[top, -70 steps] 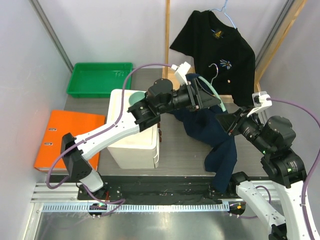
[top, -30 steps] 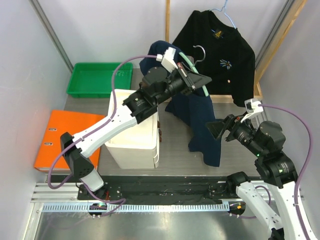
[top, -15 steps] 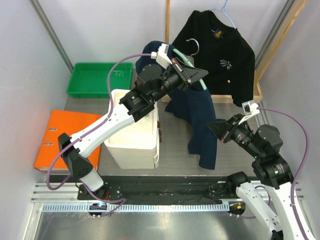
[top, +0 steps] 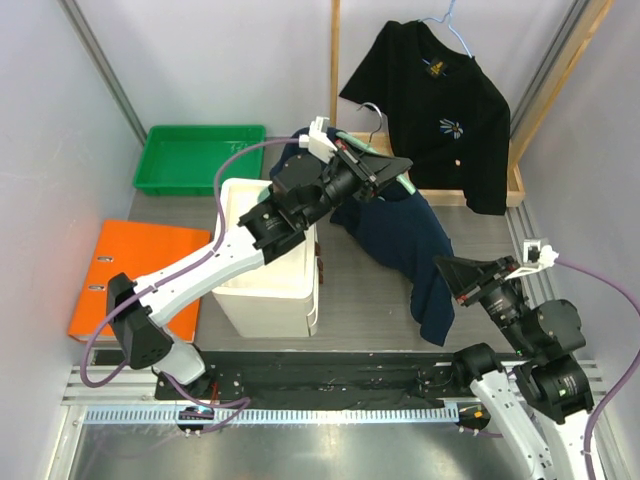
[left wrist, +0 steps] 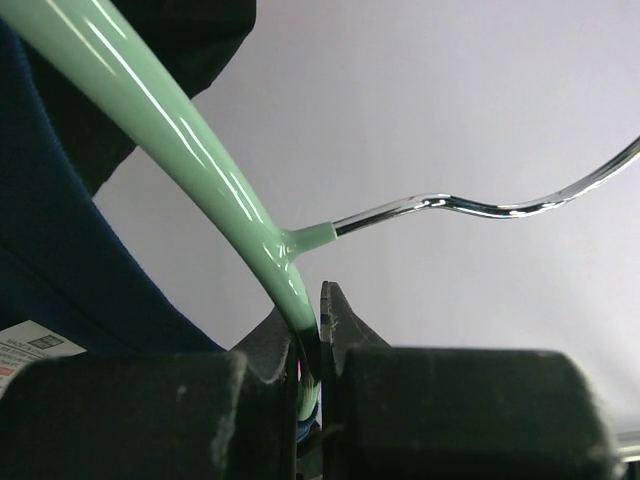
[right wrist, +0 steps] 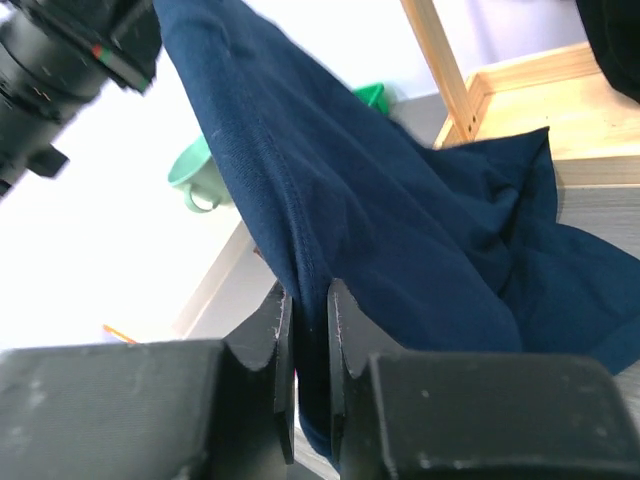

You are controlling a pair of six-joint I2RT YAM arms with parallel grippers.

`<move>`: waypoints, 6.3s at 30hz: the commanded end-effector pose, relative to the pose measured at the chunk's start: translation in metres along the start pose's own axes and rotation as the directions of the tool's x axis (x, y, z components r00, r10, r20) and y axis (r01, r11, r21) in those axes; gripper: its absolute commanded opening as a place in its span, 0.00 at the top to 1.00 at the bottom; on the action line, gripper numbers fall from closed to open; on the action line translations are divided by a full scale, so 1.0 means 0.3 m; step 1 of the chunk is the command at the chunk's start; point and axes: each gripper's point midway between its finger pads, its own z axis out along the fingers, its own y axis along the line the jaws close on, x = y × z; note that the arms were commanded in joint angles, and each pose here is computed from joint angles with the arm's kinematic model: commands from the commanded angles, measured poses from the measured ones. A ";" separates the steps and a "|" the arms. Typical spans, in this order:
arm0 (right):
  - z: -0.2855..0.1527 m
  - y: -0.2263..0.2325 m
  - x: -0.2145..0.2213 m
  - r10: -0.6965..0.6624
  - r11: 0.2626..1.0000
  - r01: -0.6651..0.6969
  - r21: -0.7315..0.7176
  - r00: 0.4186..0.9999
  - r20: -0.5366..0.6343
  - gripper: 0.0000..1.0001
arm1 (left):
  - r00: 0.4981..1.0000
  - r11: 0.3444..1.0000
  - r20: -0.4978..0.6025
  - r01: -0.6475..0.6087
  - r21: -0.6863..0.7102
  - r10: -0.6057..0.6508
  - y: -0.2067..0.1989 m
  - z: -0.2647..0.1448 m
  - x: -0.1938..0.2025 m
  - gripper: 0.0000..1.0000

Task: Remove the t-shirt from the hanger

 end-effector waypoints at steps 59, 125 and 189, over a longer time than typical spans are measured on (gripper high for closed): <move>-0.181 -0.092 -0.293 -0.067 0.955 -0.041 0.295 0.936 0.345 0.99 | 0.943 0.972 0.310 -0.174 0.156 0.119 -0.225 -0.127 -0.390 1.00; 0.017 0.032 -0.103 -0.248 0.963 0.264 0.049 0.944 -0.217 0.10 | 0.944 0.945 -0.177 -0.237 0.223 0.279 -0.214 0.084 0.036 1.00; 0.081 0.239 -0.201 -0.027 0.985 0.014 -0.172 0.997 -0.076 0.99 | 0.384 0.426 -0.334 -0.903 0.060 0.861 0.119 -0.032 0.088 0.34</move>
